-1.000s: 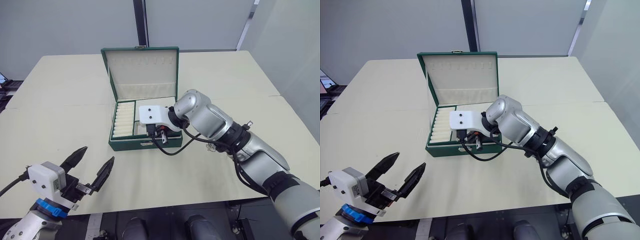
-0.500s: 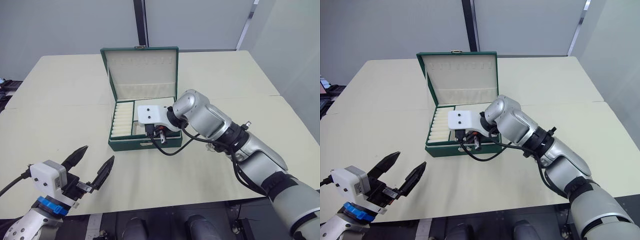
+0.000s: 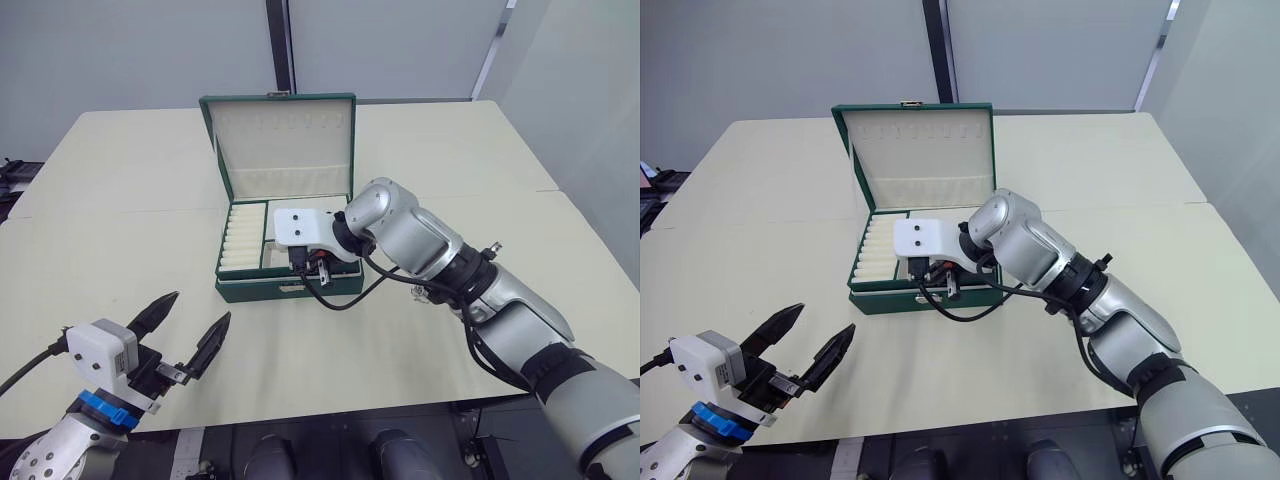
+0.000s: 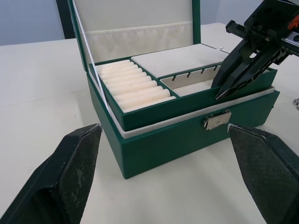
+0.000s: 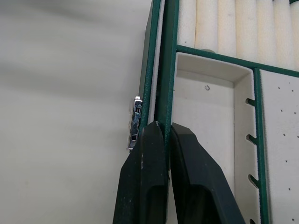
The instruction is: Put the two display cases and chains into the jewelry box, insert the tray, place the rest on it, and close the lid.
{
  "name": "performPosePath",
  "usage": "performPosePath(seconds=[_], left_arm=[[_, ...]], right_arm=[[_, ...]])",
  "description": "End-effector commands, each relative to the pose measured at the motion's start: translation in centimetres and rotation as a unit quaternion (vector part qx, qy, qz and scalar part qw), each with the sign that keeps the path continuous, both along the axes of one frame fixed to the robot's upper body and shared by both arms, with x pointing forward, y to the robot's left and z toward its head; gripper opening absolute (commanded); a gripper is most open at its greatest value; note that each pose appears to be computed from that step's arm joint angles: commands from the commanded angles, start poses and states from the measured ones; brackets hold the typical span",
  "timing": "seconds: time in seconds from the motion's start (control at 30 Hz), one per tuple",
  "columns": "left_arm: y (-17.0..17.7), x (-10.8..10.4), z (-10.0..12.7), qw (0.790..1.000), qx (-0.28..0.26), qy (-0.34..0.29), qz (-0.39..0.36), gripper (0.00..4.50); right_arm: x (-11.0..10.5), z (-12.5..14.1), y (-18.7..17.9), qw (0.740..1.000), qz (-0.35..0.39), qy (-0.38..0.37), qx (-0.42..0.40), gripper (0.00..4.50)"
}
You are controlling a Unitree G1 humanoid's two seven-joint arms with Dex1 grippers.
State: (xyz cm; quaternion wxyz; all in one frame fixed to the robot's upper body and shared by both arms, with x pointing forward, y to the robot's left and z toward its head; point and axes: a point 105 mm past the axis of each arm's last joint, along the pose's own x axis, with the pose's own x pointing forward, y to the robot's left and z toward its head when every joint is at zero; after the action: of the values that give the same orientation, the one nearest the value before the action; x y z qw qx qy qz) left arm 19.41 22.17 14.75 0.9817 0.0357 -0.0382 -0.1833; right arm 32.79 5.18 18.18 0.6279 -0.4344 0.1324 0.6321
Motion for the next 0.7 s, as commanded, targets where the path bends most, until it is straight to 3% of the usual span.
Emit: performPosePath(seconds=[0.03, 0.7], left_arm=[[-0.14, -0.13, 0.51, 1.0, 0.007, -0.012, -0.003, 4.5], [-0.12, 0.59, 0.67, 1.0, 0.016, -0.012, -0.017, 4.5]], right_arm=[[-0.31, 1.81, 0.74, 0.999, 0.018, -0.03, 0.027, 0.01], [-0.1, 0.99, 0.25, 0.999, 0.008, -0.029, 0.025, 0.01]])
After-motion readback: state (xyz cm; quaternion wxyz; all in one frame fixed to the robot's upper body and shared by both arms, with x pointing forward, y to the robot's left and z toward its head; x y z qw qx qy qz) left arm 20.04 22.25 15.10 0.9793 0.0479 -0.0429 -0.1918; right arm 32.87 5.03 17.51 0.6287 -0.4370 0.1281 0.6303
